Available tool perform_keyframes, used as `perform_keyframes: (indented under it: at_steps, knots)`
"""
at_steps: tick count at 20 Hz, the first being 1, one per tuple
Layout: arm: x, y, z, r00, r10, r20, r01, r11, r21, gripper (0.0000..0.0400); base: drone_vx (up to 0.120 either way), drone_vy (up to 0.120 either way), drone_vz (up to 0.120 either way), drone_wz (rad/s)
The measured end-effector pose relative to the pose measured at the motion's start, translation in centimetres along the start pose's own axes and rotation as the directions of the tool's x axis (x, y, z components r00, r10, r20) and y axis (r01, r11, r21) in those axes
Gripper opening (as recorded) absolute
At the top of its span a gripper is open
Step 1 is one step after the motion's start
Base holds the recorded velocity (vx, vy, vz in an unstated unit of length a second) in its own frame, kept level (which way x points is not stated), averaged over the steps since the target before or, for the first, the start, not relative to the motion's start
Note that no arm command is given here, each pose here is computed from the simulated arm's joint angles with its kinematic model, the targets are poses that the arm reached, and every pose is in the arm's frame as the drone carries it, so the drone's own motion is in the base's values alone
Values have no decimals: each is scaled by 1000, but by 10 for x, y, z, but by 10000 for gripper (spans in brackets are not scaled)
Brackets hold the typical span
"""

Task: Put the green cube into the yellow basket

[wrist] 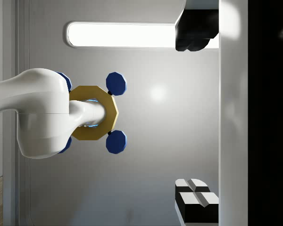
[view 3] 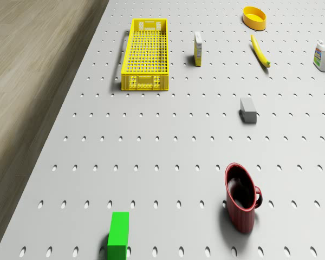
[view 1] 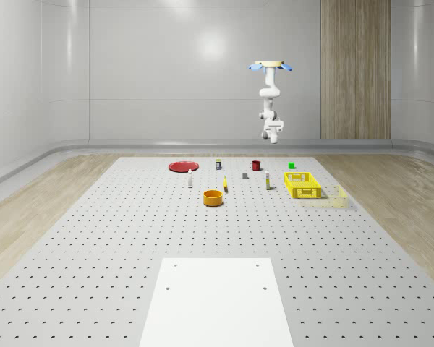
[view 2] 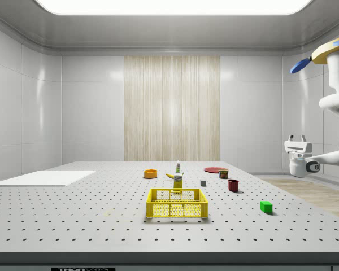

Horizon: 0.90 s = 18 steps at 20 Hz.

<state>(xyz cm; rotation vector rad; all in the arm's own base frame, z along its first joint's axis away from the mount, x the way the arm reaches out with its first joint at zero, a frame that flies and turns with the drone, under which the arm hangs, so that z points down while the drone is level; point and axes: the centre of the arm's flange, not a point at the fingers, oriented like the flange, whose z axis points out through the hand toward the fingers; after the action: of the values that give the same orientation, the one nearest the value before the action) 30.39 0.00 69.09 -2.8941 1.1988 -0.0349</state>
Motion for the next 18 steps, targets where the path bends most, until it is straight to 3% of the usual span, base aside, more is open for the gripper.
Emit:
perform_keyframes:
  at_steps: [14, 18]
  knots:
    - [-1, 0, 0, 1000, 0, -10, 0, 1000, 5, 400, 0, 120, 0, 0]
    - [-2, 0, 0, 1000, 0, -16, 0, 1000, 4, 400, 120, 120, 0, 0]
